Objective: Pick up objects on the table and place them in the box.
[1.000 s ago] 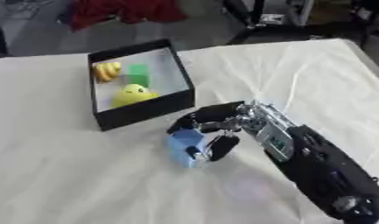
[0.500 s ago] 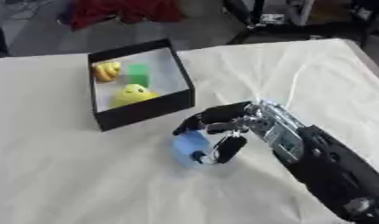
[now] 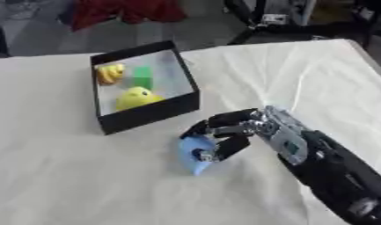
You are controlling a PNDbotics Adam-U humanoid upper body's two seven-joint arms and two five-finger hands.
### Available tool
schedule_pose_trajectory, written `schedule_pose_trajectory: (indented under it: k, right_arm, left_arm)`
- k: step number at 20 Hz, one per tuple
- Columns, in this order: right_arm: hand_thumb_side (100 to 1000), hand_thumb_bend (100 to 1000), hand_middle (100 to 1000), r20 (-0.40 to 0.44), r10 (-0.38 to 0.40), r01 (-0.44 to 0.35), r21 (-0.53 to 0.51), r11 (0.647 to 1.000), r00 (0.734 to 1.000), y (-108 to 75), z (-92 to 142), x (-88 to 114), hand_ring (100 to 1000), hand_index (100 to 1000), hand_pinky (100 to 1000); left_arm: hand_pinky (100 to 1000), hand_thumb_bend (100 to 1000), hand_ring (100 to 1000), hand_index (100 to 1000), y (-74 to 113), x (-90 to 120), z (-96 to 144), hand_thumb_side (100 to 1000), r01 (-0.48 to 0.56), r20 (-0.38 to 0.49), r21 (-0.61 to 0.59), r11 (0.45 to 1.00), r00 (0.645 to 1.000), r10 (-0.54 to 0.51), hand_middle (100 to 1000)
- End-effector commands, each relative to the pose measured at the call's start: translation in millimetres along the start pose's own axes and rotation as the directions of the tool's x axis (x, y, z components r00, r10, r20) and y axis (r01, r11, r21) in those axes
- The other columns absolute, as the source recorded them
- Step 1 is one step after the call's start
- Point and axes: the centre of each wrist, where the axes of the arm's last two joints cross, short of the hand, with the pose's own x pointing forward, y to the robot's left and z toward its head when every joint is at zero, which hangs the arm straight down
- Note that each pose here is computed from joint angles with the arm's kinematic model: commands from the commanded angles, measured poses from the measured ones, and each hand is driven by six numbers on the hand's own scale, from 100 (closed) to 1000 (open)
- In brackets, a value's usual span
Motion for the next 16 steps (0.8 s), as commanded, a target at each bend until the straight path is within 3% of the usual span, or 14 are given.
schedule_pose_trajectory:
  k: [1, 10, 16]
  right_arm:
    - [1000, 100, 935, 0.056, 0.055, -0.062, 0.144, 0.988, 0.997, 2.4, 7, -9, 913, 1000, 918]
    - [1000, 100, 953, 0.069, -0.074, 0.065, 0.128, 0.990, 0.995, 12.0, 4, -15, 916, 1000, 918]
    - [1000, 100, 952, 0.102, -0.087, 0.079, 0.081, 0.994, 0.991, -2.0, 12, -4, 911, 1000, 908]
  left_arm:
    - [664, 798, 582, 807, 4.6, 8, -6, 685, 0.010, 0.033, 0.009, 1.000, 0.999, -0.011, 595]
    - [663, 797, 581, 807, 4.5, 8, -6, 685, 0.009, 0.034, 0.008, 1.000, 0.999, -0.010, 594]
    - [664, 797, 581, 807, 4.8, 8, -6, 685, 0.010, 0.034, 0.008, 1.000, 0.999, -0.011, 594]
